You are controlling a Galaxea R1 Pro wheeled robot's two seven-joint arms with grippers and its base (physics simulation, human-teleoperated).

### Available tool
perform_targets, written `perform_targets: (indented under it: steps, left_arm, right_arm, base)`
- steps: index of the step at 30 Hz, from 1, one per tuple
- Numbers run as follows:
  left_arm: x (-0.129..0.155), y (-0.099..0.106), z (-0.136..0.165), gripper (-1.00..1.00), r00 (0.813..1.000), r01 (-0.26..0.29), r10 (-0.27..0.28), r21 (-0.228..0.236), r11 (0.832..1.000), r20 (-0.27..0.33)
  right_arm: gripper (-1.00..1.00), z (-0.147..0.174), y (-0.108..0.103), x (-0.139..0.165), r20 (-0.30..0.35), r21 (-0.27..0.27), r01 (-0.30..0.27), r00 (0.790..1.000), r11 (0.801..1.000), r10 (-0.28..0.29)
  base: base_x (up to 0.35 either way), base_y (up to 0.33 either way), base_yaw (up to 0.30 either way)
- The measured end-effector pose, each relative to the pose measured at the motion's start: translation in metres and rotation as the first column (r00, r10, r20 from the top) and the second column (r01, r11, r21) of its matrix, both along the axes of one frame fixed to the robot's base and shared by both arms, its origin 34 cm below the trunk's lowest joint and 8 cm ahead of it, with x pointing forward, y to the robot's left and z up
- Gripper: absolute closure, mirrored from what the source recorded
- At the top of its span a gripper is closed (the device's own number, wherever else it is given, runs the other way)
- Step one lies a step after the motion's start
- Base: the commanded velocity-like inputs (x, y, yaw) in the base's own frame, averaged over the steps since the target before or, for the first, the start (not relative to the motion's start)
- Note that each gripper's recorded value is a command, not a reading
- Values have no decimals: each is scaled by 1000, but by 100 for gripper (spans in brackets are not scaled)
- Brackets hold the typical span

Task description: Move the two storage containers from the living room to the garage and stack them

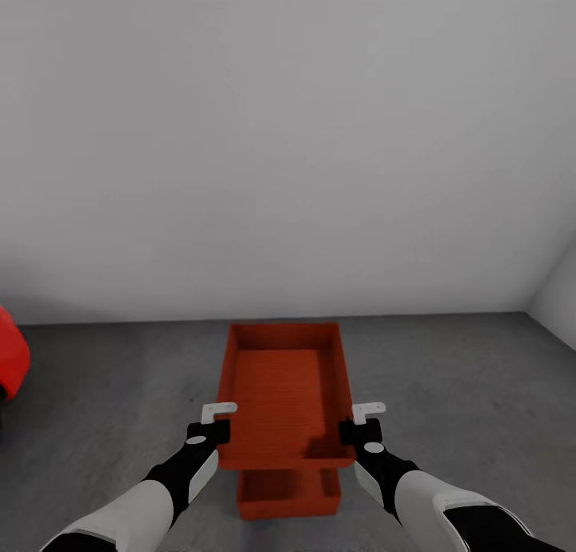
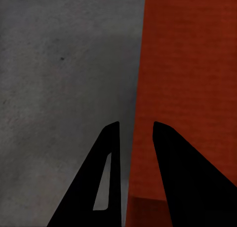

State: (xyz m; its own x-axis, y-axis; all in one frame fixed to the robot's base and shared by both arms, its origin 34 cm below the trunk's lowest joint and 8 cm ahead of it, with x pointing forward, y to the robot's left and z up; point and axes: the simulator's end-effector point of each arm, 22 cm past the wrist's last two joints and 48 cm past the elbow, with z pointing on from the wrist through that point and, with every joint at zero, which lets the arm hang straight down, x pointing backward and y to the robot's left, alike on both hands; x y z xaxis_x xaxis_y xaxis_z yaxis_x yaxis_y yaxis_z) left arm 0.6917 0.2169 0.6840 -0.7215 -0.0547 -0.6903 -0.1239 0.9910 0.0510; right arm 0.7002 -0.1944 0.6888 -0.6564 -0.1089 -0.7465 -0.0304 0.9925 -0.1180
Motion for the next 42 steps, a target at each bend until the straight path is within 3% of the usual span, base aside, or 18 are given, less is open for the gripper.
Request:
perform_targets:
  steps: [42]
  left_arm:
    - [-16, 0, -36, 100, 998, 0, 0, 0, 1000, -67]
  right_arm:
    - [100, -37, 0, -16, -67, 0, 0, 998, 1000, 0]
  base:
    - [0, 0, 0]
